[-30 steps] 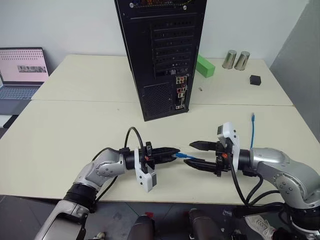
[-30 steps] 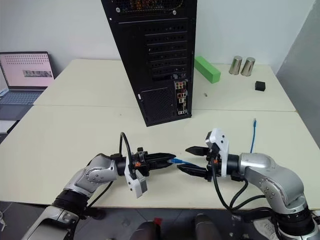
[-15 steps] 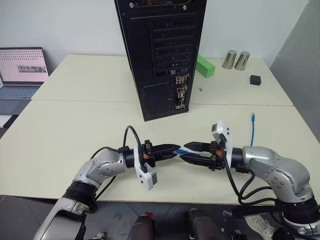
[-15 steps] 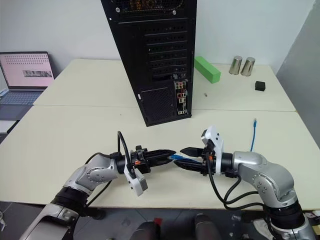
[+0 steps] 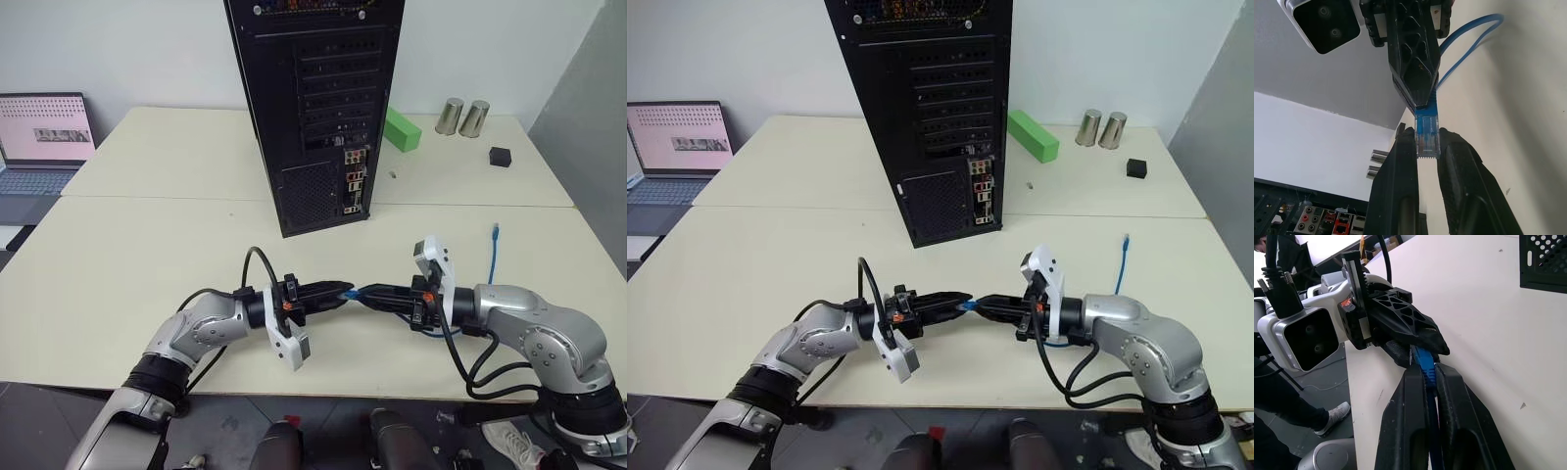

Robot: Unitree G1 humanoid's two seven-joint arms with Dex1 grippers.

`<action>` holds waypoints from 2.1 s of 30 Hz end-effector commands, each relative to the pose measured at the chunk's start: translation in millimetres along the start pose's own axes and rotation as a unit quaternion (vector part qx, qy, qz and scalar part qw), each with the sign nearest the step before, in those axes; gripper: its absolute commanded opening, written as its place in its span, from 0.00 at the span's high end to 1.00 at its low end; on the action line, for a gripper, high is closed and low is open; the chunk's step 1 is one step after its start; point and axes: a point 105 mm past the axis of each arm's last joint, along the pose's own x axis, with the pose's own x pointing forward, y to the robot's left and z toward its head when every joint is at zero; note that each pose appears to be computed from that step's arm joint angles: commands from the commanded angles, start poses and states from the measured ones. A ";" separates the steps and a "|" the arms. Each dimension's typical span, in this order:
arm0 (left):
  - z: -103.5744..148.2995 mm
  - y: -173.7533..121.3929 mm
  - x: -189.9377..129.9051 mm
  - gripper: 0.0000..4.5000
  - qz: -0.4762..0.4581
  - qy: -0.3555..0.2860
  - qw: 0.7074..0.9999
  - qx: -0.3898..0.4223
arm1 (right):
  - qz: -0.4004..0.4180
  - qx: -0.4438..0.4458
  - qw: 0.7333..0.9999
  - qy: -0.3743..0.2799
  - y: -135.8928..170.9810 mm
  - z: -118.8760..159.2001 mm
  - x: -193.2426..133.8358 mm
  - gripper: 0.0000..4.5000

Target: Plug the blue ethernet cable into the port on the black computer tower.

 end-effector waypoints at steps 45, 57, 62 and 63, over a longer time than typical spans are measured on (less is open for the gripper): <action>-60.5 61.7 -18.9 0.21 0.266 0.271 0.792 -0.477 | -0.410 -0.105 0.883 -0.204 -87.3 107.4 54.1 1.00; -61.2 65.4 -18.4 0.21 0.273 0.269 0.793 -0.474 | -0.400 -0.107 0.887 -0.203 -84.2 107.2 65.6 1.00; -60.9 66.2 -17.8 0.21 0.272 0.267 0.794 -0.474 | -0.402 -0.109 0.887 -0.199 -88.4 106.4 68.5 1.00; -60.7 66.2 -17.5 0.21 0.271 0.267 0.794 -0.474 | -0.403 -0.109 0.887 -0.198 -89.8 106.1 69.4 1.00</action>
